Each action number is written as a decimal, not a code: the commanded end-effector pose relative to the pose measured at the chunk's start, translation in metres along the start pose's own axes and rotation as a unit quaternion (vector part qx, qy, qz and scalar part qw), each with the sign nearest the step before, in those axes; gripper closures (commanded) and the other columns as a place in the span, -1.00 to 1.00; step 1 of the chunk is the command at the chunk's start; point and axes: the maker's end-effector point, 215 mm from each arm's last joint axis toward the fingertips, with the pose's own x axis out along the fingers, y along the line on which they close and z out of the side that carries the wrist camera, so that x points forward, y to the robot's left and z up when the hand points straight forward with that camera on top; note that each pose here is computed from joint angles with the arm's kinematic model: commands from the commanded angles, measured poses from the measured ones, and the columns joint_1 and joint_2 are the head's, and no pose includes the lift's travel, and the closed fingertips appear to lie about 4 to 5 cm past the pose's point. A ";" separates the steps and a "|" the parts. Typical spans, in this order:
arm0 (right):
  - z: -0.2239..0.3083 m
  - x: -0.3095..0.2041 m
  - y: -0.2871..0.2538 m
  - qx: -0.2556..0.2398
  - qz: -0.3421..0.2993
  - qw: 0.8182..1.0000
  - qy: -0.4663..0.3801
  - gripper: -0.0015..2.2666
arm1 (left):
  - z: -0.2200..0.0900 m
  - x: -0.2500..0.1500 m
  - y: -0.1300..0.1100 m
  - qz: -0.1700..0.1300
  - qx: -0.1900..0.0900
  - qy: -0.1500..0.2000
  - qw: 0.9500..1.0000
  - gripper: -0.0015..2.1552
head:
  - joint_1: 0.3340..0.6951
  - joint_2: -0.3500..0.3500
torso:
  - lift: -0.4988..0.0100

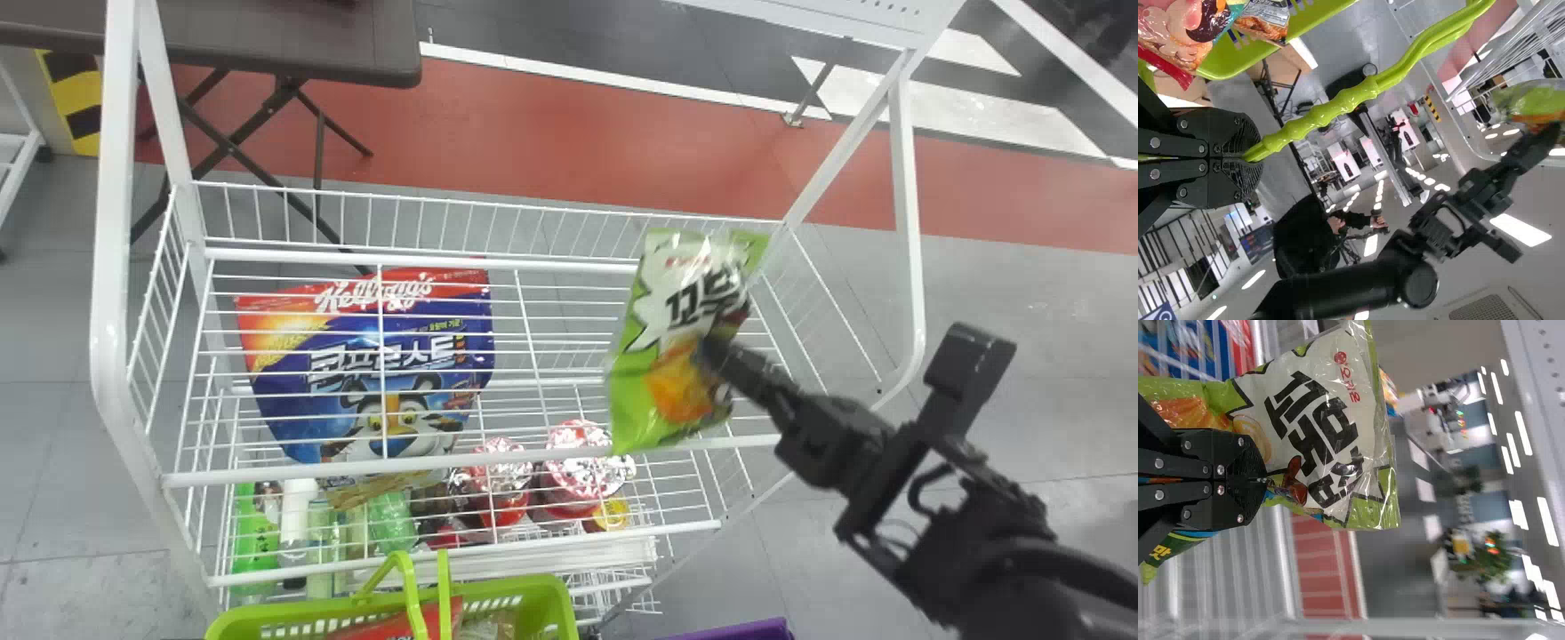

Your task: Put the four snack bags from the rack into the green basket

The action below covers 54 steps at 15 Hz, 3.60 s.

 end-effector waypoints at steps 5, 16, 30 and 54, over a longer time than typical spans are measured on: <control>-0.137 -0.069 0.063 0.138 0.071 0.969 0.192 0.91 | 0.003 -0.005 0.000 0.003 0.005 -0.010 1.000 0.77 | 1.00 -1.00 | 0.94; -0.281 -0.083 0.065 0.215 0.060 0.920 0.323 0.91 | 0.004 0.003 -0.002 0.001 0.011 -0.014 1.000 0.77 | 1.00 -1.00 | 0.94; -0.289 -0.068 0.090 0.144 0.066 0.927 0.339 -0.96 | 0.010 0.002 -0.001 0.003 0.015 -0.017 1.000 0.77 | 1.00 -1.00 | 0.94; 0.054 -0.046 0.117 -0.212 0.028 0.961 -0.177 -0.93 | 0.008 0.001 0.006 0.012 0.011 -0.017 1.000 0.77 | 1.00 -1.00 | 0.94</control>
